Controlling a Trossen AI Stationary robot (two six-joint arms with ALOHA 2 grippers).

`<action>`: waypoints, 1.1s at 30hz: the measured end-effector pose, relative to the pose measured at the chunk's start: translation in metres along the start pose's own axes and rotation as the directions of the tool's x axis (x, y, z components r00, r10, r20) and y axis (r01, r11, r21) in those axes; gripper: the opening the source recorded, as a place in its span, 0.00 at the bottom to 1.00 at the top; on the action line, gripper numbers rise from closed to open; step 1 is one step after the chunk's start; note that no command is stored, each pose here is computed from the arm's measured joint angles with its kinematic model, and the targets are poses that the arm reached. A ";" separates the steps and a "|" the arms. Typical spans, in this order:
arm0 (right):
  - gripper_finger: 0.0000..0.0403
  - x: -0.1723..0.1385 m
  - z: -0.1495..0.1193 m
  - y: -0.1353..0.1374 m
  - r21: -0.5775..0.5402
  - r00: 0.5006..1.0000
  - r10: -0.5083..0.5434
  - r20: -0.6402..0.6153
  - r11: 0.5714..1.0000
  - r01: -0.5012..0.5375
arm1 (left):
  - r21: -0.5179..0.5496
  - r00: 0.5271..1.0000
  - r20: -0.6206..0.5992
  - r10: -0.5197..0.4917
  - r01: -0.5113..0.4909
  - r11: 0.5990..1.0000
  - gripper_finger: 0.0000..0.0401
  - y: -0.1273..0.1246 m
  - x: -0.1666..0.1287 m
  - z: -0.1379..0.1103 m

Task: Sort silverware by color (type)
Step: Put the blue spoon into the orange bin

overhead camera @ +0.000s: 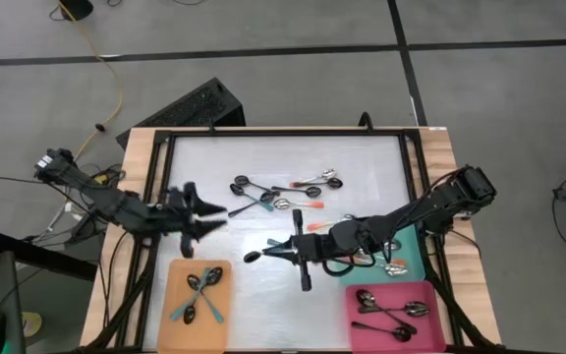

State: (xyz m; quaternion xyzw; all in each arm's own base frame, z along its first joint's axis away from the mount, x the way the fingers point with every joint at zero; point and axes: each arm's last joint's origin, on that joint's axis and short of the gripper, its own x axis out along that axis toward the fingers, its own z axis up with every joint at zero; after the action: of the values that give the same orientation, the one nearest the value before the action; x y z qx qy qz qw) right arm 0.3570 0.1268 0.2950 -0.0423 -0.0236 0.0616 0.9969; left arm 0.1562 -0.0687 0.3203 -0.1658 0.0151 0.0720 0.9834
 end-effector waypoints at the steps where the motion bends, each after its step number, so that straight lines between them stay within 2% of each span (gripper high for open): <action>1: 0.01 0.000 0.001 -0.002 0.029 1.000 0.015 0.016 0.999 -0.015 | -0.001 1.000 0.022 0.010 -0.010 1.000 0.38 0.002 -0.004 0.004; 4: 0.01 0.002 0.005 -0.011 0.123 0.997 0.046 0.062 0.991 -0.054 | -0.014 0.996 0.078 0.044 -0.043 0.999 0.38 0.009 -0.014 0.014; 8: 0.01 0.005 0.004 -0.022 0.207 0.997 0.035 0.063 0.977 -0.048 | -0.065 0.981 0.149 0.121 -0.112 0.992 0.38 0.017 -0.027 0.024; 14: 0.01 0.019 -0.007 -0.024 0.306 0.984 0.125 0.125 0.939 -0.158 | -0.111 0.960 0.204 0.190 -0.170 0.979 0.38 0.026 -0.038 0.033; 17: 0.01 0.045 -0.013 -0.018 0.324 0.974 0.170 0.151 0.922 -0.212 | -0.123 0.955 0.216 0.202 -0.179 0.976 0.38 0.028 -0.041 0.035; 24: 0.01 0.111 -0.021 0.000 0.339 0.929 0.365 0.057 0.869 -0.362 | -0.136 0.953 0.222 0.207 -0.180 0.974 0.38 0.029 -0.043 0.036; 27: 0.01 0.134 -0.016 0.004 0.318 0.899 0.438 0.012 0.850 -0.419 | -0.138 0.952 0.223 0.209 -0.181 0.974 0.38 0.029 -0.043 0.036; 29: 0.01 0.148 -0.016 0.007 0.284 0.888 0.459 -0.026 0.855 -0.434 | -0.139 0.952 0.224 0.209 -0.181 0.974 0.38 0.029 -0.043 0.036; 33: 0.01 0.174 -0.026 0.010 0.260 0.856 0.511 -0.075 0.839 -0.478 | -0.138 0.952 0.223 0.210 -0.182 0.974 0.38 0.029 -0.043 0.036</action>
State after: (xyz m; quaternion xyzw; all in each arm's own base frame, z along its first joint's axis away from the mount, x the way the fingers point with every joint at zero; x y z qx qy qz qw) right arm 0.5298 0.1564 0.2754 0.0655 0.0663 0.3165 0.9440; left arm 0.1101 -0.0361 0.3469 -0.2106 -0.0896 0.1892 0.9549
